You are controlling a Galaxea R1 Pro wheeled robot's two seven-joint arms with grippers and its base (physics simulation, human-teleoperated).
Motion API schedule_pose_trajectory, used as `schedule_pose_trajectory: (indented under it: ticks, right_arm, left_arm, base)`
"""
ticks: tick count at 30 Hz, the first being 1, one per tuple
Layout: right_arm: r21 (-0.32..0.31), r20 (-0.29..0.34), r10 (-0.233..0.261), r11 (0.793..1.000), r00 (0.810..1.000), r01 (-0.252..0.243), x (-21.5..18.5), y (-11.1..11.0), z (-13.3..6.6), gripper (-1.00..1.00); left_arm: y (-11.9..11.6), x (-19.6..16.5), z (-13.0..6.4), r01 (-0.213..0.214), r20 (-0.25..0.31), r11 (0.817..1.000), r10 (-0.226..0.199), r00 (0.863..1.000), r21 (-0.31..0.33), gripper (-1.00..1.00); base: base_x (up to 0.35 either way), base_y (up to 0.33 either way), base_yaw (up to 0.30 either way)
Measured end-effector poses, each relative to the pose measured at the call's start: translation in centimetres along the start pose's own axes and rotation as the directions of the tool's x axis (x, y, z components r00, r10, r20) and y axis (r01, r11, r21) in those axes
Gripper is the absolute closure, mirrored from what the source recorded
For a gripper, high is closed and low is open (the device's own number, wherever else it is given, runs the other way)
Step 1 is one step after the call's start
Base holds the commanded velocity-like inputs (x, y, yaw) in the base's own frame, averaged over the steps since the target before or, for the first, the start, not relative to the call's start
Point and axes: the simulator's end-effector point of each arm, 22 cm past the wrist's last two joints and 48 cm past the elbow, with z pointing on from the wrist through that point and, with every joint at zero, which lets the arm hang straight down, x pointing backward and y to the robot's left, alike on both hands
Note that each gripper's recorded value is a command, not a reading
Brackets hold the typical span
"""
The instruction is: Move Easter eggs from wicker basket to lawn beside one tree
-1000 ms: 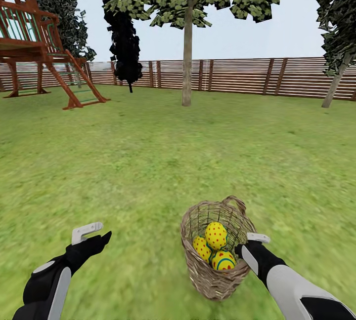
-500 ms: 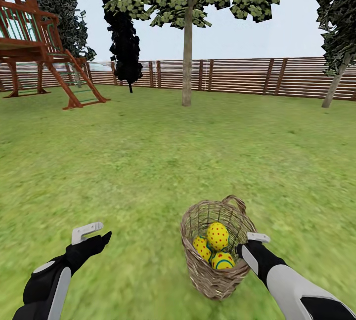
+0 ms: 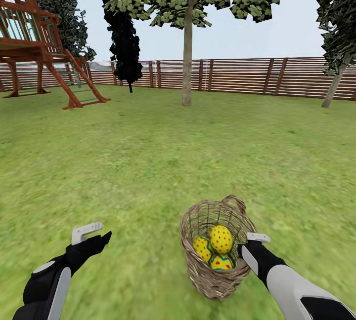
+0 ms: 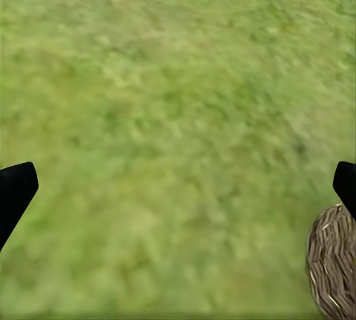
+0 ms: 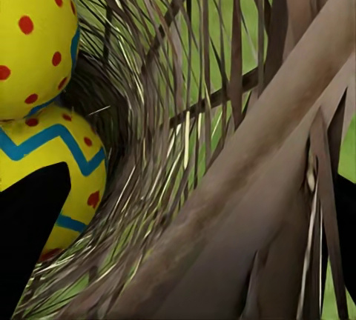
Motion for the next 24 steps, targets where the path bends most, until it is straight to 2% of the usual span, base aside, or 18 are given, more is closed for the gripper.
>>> schedule_pose_trajectory:
  ticks: [11, 12, 15, 19, 24]
  right_arm:
    - [-0.004, -0.002, 0.009, 1.000, 1.000, -0.009, -0.3, 0.0, -0.3, 1.00]
    - [0.000, 0.001, -0.001, 1.000, 1.000, 0.001, -0.5, -0.1, -0.5, 1.00]
    - [0.000, 0.000, -0.003, 1.000, 1.000, 0.003, -1.0, -0.1, -0.9, 1.00]
    - [-0.002, -0.002, 0.004, 1.000, 1.000, -0.004, -1.6, -0.2, -1.6, 1.00]
    - [-0.001, -0.002, 0.000, 1.000, 1.000, 0.000, -2.4, -0.3, -2.4, 1.00]
  left_arm:
    - [0.0, -0.3, -0.1, -0.001, -0.002, 1.000, 0.001, 1.000, -0.005, -1.00]
    - [0.0, -0.6, -0.2, -0.001, -0.001, 1.000, 0.001, 1.000, -0.006, -1.00]
    - [1.4, -1.4, -0.6, 0.021, 0.005, 0.999, -0.021, 1.000, -0.034, -1.00]
    - [1.3, -2.2, -0.9, 0.026, 0.005, 0.999, -0.025, 1.000, -0.037, -1.00]
    - [1.0, -3.3, -1.3, 0.025, 0.005, 0.999, -0.024, 1.000, -0.038, -1.00]
  base:
    - [0.000, 0.000, 0.000]
    - [0.000, 0.000, 0.000]
    - [0.000, 0.000, 0.000]
    - [0.001, 0.000, 0.000]
    - [0.197, 0.000, 0.000]
